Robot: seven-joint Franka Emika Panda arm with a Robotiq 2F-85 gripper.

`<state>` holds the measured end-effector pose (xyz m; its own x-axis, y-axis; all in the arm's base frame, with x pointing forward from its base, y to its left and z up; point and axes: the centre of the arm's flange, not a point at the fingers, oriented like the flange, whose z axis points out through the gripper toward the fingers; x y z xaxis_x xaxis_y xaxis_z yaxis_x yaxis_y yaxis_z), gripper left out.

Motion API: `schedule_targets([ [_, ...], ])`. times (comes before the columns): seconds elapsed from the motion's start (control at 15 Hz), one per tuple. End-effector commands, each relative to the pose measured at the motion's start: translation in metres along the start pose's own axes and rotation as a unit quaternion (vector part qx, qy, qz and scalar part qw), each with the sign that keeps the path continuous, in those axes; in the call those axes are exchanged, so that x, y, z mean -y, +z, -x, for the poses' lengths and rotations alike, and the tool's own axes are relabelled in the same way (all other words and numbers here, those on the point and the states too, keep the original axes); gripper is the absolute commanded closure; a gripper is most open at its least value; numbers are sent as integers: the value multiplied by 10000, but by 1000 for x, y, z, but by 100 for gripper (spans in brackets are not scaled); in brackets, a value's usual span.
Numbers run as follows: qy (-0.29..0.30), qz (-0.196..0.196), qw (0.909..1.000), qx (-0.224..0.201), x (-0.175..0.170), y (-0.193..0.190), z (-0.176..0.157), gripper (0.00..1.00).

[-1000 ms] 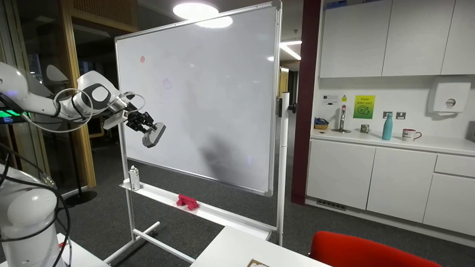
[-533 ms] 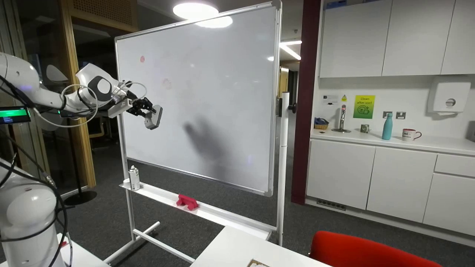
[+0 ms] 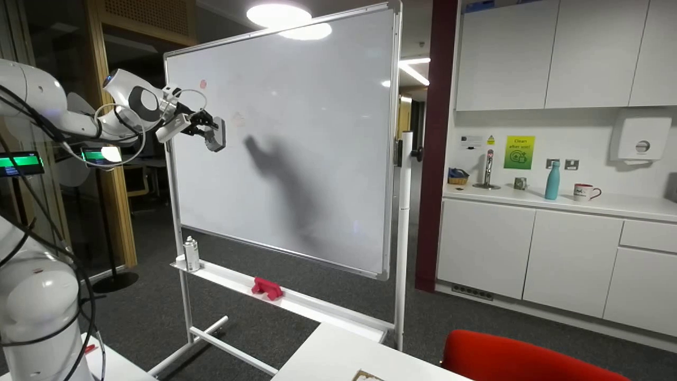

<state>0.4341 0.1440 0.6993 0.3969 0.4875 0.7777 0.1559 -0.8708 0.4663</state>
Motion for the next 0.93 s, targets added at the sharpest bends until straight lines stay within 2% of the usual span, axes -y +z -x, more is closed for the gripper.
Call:
schedule_targets([
  [0.0, -170, 198, 9989, -381, -12, 31, -33, 68],
  [0.2, -316, 386, 9979, -418, -26, 49, -40, 68],
  [0.27, -271, 211, 9992, -226, -19, 32, -19, 43],
  [0.6, -302, 256, 9990, -223, -26, 45, -24, 43],
  [0.67, -346, 195, 9988, -279, -26, 47, -22, 68],
  [0.87, -365, 112, 9988, -315, -26, 53, -16, 68],
])
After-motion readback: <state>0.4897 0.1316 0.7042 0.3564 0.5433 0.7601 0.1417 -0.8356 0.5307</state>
